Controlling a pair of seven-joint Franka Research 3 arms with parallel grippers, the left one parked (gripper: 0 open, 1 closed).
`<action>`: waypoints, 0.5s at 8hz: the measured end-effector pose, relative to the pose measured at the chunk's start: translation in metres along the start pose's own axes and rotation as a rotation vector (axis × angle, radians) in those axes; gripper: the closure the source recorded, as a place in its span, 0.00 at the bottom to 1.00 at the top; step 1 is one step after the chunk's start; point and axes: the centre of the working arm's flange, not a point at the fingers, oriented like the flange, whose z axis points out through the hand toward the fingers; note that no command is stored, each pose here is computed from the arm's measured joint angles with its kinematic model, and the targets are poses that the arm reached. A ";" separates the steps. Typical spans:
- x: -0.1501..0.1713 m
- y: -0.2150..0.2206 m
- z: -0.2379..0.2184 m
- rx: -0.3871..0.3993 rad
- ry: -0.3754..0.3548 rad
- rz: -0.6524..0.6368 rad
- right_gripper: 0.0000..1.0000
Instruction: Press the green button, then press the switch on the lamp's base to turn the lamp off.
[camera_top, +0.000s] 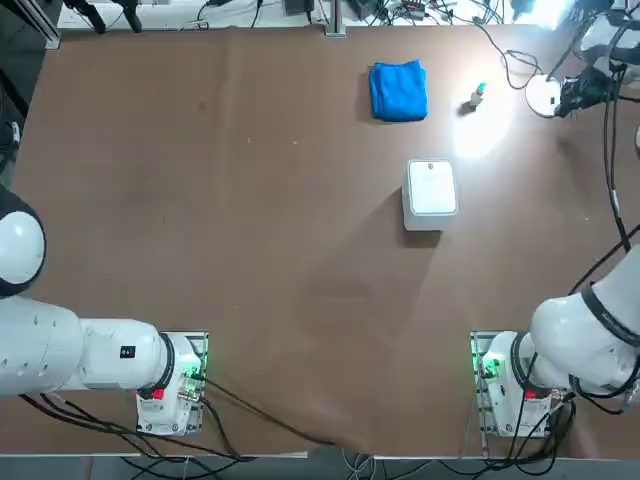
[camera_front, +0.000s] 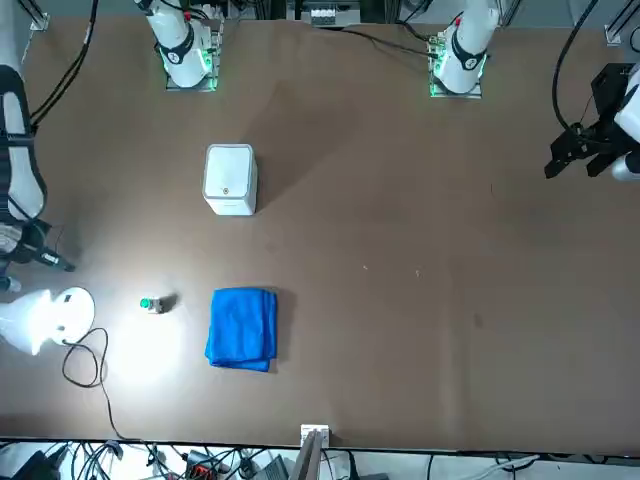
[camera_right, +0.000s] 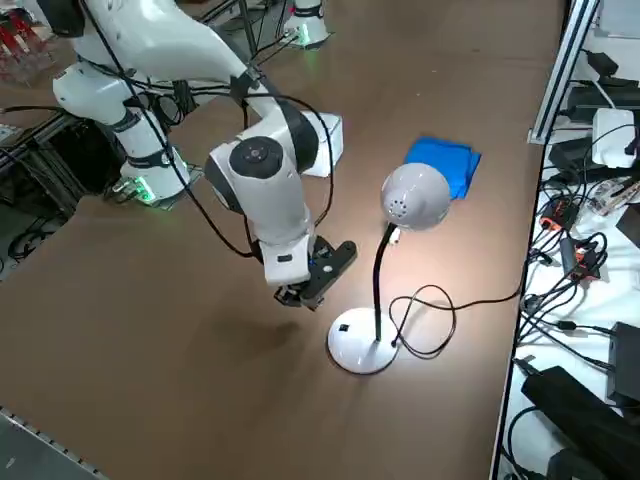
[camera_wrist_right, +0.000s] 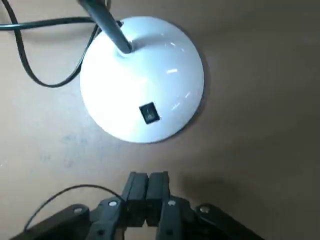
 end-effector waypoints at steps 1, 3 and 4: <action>0.003 -0.002 0.002 -0.006 0.032 -0.003 0.98; 0.007 -0.001 0.005 -0.017 0.077 -0.003 0.98; 0.009 -0.001 0.011 -0.023 0.100 -0.004 0.98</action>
